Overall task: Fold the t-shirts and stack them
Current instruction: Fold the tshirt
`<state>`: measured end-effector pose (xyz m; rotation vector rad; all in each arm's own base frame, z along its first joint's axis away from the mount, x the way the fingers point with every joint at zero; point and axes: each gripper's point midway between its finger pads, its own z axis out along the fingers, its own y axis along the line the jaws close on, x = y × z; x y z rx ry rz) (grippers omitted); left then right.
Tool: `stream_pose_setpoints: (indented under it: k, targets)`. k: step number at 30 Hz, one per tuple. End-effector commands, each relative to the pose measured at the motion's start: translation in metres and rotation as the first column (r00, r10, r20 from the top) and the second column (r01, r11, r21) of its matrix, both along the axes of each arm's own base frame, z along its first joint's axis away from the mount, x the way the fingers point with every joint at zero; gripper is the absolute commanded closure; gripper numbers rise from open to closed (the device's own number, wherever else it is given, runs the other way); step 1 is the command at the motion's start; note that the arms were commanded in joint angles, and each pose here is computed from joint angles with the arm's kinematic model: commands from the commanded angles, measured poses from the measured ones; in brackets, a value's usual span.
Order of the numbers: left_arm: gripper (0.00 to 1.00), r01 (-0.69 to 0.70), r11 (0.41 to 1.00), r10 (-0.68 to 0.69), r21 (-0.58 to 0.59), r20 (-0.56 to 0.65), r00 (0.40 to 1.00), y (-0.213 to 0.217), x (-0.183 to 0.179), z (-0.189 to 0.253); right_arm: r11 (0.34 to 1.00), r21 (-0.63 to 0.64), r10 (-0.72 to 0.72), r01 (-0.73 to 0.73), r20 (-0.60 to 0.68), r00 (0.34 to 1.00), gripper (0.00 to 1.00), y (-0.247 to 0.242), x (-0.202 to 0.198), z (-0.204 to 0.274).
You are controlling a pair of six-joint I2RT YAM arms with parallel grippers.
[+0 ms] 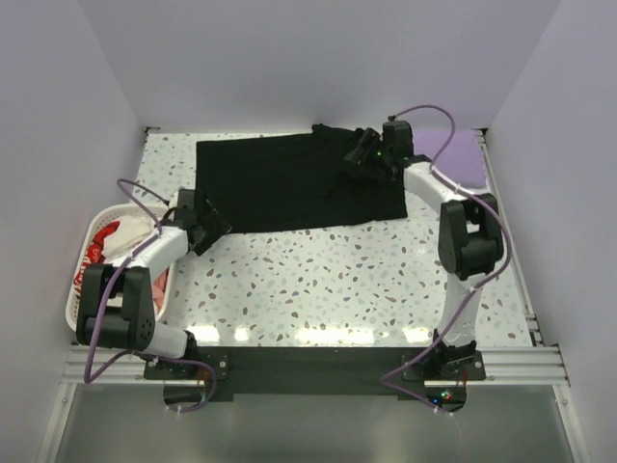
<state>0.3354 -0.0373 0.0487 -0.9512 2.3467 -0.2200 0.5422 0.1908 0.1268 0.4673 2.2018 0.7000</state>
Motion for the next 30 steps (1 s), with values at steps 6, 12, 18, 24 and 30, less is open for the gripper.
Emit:
stream_pose_setpoints:
  k: [6, 12, 18, 24, 30]
  targets:
    - [0.33, -0.134, 0.987, 0.127, 0.086, 0.081, 0.989, 0.018, 0.003, 0.004, 0.990, -0.143, -0.021, 0.018, -0.022, 1.000, 0.42, -0.051, -0.058, 0.006]
    - [0.34, -0.164, 0.979, 0.154, 0.117, 0.094, 0.984, 0.026, 0.004, 0.006, 0.990, -0.139, 0.013, -0.023, -0.073, 0.997, 0.74, -0.047, -0.041, -0.013]
    - [0.36, -0.156, 0.981, 0.145, 0.115, 0.097, 0.985, 0.025, 0.005, 0.007, 0.982, -0.185, 0.006, -0.023, -0.090, 0.996, 0.80, -0.050, -0.027, -0.031]
    - [0.36, -0.147, 0.982, 0.135, 0.121, 0.105, 0.985, 0.025, 0.005, 0.011, 0.984, -0.176, 0.009, -0.021, -0.068, 0.998, 0.77, -0.045, 0.005, -0.035]
    - [0.36, -0.152, 0.979, 0.138, 0.136, 0.107, 0.985, 0.029, 0.004, 0.013, 0.988, -0.154, 0.005, -0.020, -0.102, 0.995, 0.64, -0.038, 0.034, -0.052]
